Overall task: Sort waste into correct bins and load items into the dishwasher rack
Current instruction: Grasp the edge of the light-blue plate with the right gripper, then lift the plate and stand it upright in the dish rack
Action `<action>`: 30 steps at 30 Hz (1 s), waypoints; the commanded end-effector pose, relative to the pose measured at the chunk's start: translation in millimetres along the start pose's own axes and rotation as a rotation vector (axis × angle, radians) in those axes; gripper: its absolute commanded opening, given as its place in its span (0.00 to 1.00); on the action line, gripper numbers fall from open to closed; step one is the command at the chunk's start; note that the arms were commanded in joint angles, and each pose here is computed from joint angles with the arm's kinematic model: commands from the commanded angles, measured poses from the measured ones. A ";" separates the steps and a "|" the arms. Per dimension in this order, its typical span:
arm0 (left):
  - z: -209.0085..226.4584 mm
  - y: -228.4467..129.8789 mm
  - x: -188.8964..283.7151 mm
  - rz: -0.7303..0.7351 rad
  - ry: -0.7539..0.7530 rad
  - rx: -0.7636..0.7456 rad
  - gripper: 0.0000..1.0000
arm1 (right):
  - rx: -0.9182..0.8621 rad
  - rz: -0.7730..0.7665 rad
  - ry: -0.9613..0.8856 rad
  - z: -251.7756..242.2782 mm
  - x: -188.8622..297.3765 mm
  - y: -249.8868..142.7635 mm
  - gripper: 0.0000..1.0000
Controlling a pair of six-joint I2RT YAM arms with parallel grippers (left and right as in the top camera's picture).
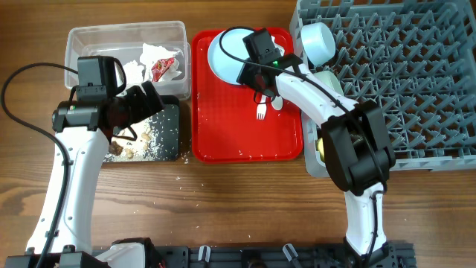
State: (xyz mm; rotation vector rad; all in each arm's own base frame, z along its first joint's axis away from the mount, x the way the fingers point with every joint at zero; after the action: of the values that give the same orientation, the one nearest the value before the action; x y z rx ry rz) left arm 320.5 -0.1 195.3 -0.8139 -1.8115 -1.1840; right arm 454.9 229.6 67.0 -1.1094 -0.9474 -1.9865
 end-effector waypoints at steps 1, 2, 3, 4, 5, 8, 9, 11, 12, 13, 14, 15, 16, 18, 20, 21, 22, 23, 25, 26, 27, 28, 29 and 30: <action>0.4 5.1 3.8 -0.020 0.002 -0.006 1.00 | -0.074 0.051 -0.026 -10.1 -24.4 -11.1 0.54; 0.4 5.1 3.8 -0.020 0.002 -0.006 1.00 | -0.074 0.060 -0.021 -10.3 -28.9 -12.9 0.53; 0.4 5.1 3.8 -0.020 0.002 -0.006 1.00 | -0.074 0.061 -0.019 -10.0 -29.5 -13.0 0.52; 0.4 5.1 3.8 -0.020 0.002 -0.006 1.00 | -0.073 0.061 -0.021 -10.4 -29.7 -13.1 0.50; 0.4 5.1 3.8 -0.020 0.002 -0.006 1.00 | -0.072 0.060 -0.023 -10.8 -29.5 -13.0 0.47; 0.4 5.1 3.8 -0.020 0.002 -0.006 1.00 | -0.070 0.070 -0.018 -10.1 -29.4 -14.4 0.27; 0.4 5.1 3.8 -0.020 0.002 -0.006 1.00 | -0.070 0.072 -0.022 -10.8 -29.3 -14.9 0.24; 0.4 5.1 3.8 -0.020 0.002 -0.006 1.00 | -0.070 0.081 -0.028 -11.9 -28.8 -16.1 0.21; 0.4 5.1 3.8 -0.020 0.002 -0.006 1.00 | -0.071 0.088 -0.027 -12.4 -28.3 -16.2 0.20; 0.4 5.1 3.8 -0.020 0.002 -0.006 1.00 | -0.071 0.093 -0.027 -13.2 -27.8 -15.4 0.17; 0.4 5.1 3.8 -0.020 0.002 -0.006 1.00 | -0.073 0.106 -0.026 -14.3 -27.1 -15.6 0.14; 0.4 5.1 3.8 -0.020 0.002 -0.006 1.00 | -0.078 0.119 -0.030 -16.3 -26.2 -15.9 0.12; 0.4 5.1 3.8 -0.020 0.002 -0.006 1.00 | -0.075 0.131 -0.034 -18.3 -24.6 -16.0 0.10; 0.4 5.1 3.8 -0.020 0.002 -0.006 1.00 | -0.001 0.169 -0.004 -15.7 -20.3 -16.0 0.04; 0.4 5.1 3.8 -0.020 0.002 -0.006 1.00 | 0.081 0.203 0.034 -11.9 -12.9 -15.4 0.04; 0.4 5.1 3.8 -0.020 0.002 -0.006 1.00 | 0.100 0.205 0.031 -13.5 -7.3 -12.4 0.04; 0.4 5.1 3.8 -0.020 0.002 -0.006 1.00 | 0.120 0.201 0.028 -14.9 -1.3 -9.3 0.04; 0.4 5.1 3.8 -0.020 0.002 -0.006 1.00 | 0.146 0.194 0.024 -16.8 4.8 -5.8 0.04; 0.4 5.1 3.8 -0.020 0.002 -0.006 1.00 | 0.209 0.174 0.020 -19.2 20.0 2.6 0.04; 0.4 5.1 3.8 -0.020 0.002 -0.006 1.00 | 0.241 0.157 0.021 -19.3 28.9 7.5 0.04; 0.4 5.1 3.8 -0.020 0.002 -0.006 1.00 | 0.290 0.138 0.039 -16.4 41.0 12.8 0.05; 0.4 5.1 3.8 -0.020 0.002 -0.006 1.00 | 0.321 0.116 0.051 -13.8 52.1 17.8 0.04; 0.4 5.1 3.8 -0.020 0.002 -0.006 1.00 | 0.346 0.078 0.054 -11.5 67.2 24.6 0.04; 0.4 5.1 3.8 -0.020 0.002 -0.006 1.00 | 0.369 0.028 0.047 -10.1 84.1 32.2 0.04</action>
State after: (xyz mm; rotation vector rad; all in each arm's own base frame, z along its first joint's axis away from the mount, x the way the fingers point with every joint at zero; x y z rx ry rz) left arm 320.5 -0.1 195.3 -0.8139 -1.8115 -1.1840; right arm 434.4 199.1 75.2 -1.0499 -1.0015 -1.6810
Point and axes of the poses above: each gripper's point midway between its finger pads, its own x axis back along the fingers, its own z axis along the line the jaws close on, y = z × x, the point moved 4 cm from there along x, back along the fingers, and after that the axes turned 7 degrees about -x, right-handed, at the moved point
